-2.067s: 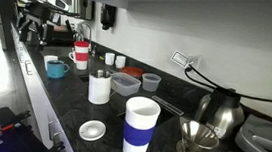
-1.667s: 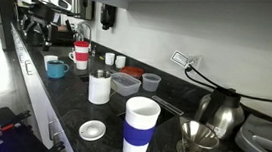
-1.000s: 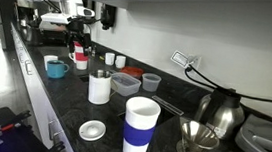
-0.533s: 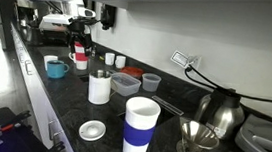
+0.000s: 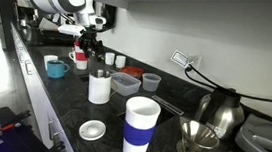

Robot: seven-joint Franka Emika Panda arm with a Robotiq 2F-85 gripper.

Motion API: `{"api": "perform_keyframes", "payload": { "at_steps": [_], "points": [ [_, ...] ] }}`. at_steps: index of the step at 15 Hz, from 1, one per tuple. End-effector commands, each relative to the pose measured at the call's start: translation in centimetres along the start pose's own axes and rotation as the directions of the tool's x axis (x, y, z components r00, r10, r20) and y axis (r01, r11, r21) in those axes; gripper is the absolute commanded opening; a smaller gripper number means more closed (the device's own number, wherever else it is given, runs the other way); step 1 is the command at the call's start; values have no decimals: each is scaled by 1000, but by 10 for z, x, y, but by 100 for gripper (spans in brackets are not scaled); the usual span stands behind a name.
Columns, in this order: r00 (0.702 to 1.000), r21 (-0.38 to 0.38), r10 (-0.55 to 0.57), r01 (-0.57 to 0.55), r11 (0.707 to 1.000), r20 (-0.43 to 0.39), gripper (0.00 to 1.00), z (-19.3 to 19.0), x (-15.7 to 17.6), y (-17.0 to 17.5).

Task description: Pick up the plastic bowl and move it forward.

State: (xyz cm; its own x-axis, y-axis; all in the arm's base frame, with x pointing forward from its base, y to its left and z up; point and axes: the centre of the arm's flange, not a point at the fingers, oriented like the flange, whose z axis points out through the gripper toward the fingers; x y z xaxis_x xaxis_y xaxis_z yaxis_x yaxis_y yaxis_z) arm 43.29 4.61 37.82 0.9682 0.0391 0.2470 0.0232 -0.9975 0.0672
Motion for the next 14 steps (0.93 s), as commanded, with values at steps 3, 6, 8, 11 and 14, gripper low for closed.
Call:
{"api": "perform_keyframes", "payload": {
  "at_steps": [3, 6, 8, 11, 14],
  "points": [
    [994, 5, 102, -102, 995, -38, 100, 50, 41, 9],
    [990, 2, 129, -129, 992, -58, 100, 66, 64, 3],
    [987, -21, 146, -147, 989, -65, 100, 76, 76, 3],
    [985, -61, 162, -166, 984, -64, 100, 94, 89, 8],
    [981, -74, 184, -188, 979, -59, 100, 109, 99, 9]
  ]
}}
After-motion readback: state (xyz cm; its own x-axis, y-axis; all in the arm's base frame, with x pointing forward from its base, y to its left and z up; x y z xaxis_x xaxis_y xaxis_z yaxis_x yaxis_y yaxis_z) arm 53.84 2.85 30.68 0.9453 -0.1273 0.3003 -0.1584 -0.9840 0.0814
